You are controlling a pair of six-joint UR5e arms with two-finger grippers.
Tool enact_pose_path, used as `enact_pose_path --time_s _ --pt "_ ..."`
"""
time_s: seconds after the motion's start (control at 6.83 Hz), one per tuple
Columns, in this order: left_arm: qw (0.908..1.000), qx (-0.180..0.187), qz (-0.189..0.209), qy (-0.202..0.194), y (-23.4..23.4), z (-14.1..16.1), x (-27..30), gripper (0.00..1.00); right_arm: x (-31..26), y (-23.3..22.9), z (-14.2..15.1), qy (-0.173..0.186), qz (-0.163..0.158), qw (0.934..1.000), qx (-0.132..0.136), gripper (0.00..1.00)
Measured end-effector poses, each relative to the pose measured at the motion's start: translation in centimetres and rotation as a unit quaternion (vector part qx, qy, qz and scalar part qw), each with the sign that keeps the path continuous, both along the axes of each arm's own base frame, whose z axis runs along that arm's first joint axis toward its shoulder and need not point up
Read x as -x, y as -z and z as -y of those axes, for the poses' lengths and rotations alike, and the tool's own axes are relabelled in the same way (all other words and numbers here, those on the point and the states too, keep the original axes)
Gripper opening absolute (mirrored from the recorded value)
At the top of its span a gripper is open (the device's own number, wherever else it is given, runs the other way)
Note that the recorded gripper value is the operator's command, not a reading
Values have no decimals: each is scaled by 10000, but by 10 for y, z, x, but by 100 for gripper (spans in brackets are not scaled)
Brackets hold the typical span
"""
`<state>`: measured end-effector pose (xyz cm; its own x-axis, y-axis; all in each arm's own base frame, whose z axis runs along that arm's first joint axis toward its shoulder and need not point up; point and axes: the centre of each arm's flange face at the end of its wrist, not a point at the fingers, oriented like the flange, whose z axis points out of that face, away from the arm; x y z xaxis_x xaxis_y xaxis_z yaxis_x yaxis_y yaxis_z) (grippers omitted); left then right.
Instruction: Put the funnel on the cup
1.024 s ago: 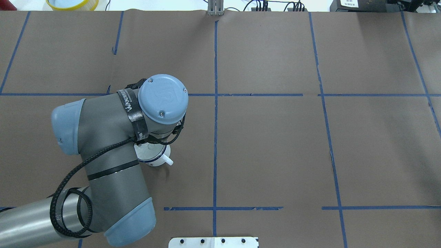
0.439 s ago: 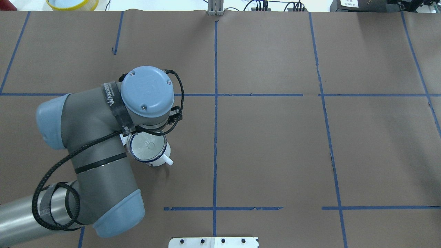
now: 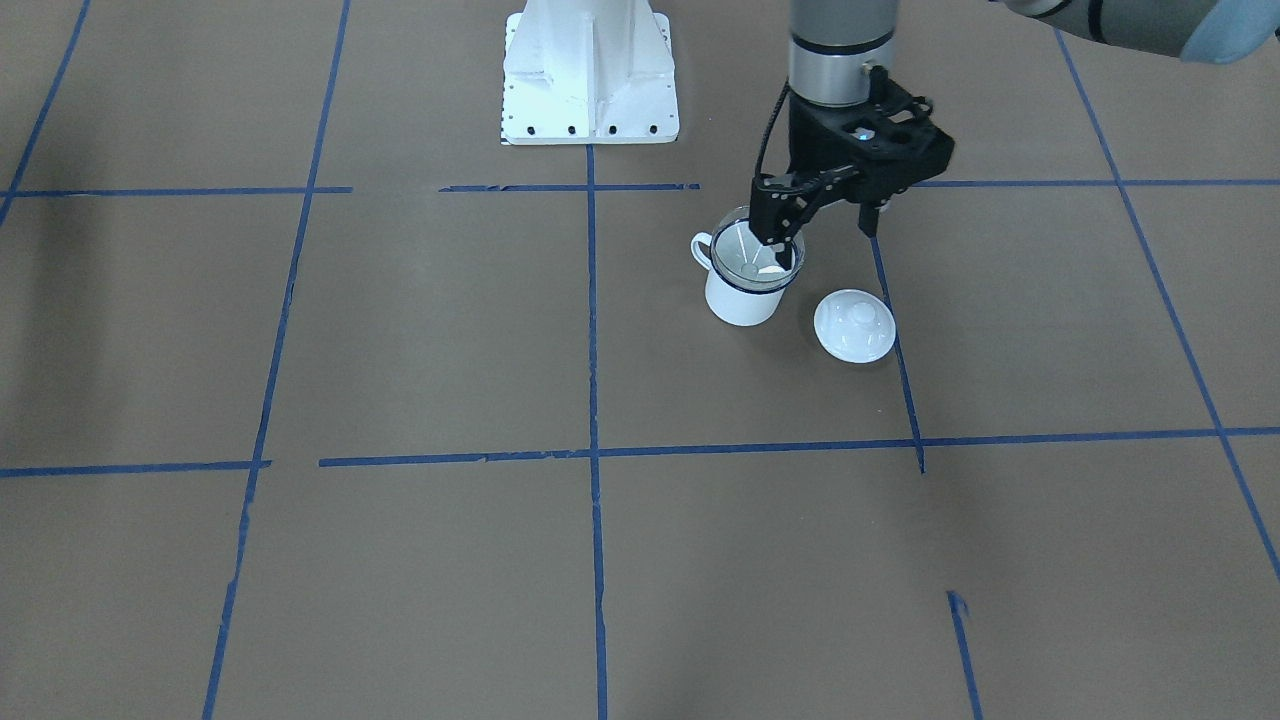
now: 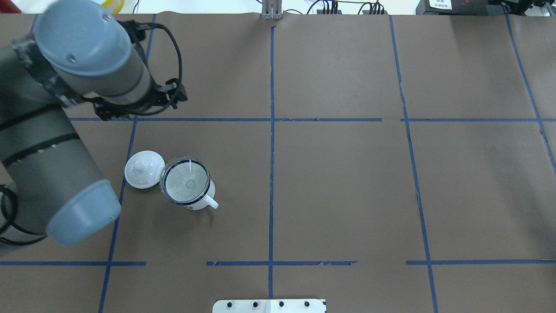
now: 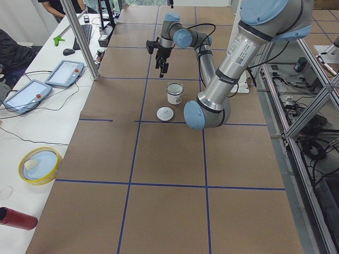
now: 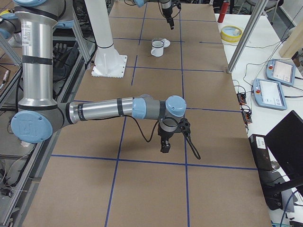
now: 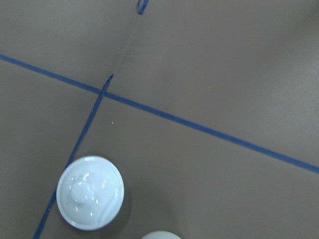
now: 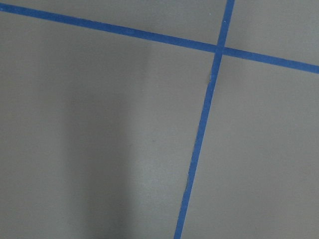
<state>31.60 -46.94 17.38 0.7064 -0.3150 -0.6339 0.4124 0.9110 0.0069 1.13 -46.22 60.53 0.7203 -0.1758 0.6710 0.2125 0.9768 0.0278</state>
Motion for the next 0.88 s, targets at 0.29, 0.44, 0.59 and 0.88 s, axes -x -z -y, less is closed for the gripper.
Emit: enact_pose_path --time_s 0.29,0.44,0.59,0.88 --pt "9979 -272 335 -479 -52 44 116 100 0 0 0 0 0 10000 1 100" --pt "9924 -408 587 -1005 -93 62 169 100 0 0 0 0 0 10000 -1 100" --pt "9825 -496 787 -1611 -141 82 219 100 0 0 0 0 0 10000 -1 100" --pt "9647 -601 723 -2458 -254 105 303 100 0 0 0 0 0 10000 -1 100"
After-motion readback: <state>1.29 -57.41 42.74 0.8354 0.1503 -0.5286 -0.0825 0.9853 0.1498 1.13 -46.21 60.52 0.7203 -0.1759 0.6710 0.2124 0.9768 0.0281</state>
